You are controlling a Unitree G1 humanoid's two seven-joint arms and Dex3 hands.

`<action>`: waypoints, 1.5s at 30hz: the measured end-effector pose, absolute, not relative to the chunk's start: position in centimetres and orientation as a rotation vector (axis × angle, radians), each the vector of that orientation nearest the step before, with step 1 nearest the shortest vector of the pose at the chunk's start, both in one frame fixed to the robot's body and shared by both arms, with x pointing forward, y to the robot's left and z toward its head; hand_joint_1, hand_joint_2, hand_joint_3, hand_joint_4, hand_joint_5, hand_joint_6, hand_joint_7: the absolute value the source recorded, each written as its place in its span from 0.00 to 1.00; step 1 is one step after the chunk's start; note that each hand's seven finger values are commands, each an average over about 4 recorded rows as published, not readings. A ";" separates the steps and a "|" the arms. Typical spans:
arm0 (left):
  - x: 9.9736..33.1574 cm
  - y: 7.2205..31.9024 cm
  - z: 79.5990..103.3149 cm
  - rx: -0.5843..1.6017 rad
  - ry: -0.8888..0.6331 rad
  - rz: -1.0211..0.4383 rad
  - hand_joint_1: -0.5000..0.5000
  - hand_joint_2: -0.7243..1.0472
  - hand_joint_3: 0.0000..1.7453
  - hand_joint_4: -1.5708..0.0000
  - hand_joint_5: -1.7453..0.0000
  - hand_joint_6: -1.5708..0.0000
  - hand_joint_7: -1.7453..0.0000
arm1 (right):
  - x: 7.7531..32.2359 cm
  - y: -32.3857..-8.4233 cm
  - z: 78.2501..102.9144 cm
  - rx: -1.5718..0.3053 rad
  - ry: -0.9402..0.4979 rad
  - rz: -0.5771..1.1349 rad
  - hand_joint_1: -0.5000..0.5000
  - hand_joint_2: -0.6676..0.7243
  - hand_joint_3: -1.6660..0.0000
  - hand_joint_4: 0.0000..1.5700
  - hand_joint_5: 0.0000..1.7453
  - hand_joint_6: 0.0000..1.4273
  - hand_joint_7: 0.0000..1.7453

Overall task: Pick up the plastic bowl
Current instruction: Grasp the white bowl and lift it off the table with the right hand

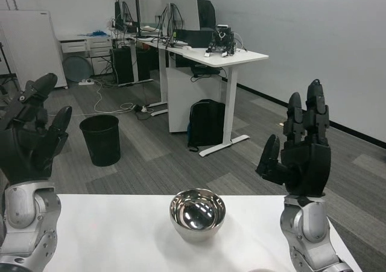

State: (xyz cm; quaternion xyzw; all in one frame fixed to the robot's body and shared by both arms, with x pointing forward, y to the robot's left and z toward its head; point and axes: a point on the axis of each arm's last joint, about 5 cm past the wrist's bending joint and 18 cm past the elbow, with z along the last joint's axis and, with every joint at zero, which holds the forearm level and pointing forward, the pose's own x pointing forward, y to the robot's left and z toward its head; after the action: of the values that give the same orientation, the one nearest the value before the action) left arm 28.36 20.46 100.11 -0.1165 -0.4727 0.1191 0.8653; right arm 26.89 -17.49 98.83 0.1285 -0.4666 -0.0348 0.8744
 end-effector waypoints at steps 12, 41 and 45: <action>28.3 20.2 99.9 -0.251 -0.984 0.248 0.00 0.95 0.05 0.69 0.94 0.50 0.84 | 26.9 -17.7 99.0 0.267 -0.981 -0.071 0.05 0.35 0.05 0.00 0.18 0.00 0.05; 28.8 19.9 99.1 -0.246 -0.922 0.241 0.00 0.95 0.05 0.62 0.84 0.55 0.84 | 26.9 -17.1 97.3 0.457 -0.819 0.001 0.09 0.38 0.29 0.08 0.06 0.23 0.20; 28.8 20.0 99.0 -0.251 -0.918 0.244 0.00 0.95 0.05 0.60 0.82 0.56 0.84 | 26.9 -17.0 97.1 0.475 -0.803 0.006 0.12 0.38 0.27 0.10 0.01 0.12 0.22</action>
State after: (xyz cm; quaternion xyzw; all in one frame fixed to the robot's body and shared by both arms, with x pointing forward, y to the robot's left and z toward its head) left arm 28.79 19.97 99.02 -0.1207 -0.4408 0.1169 0.8817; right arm 26.89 -17.00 97.11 0.2291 -0.3871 0.0028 0.8931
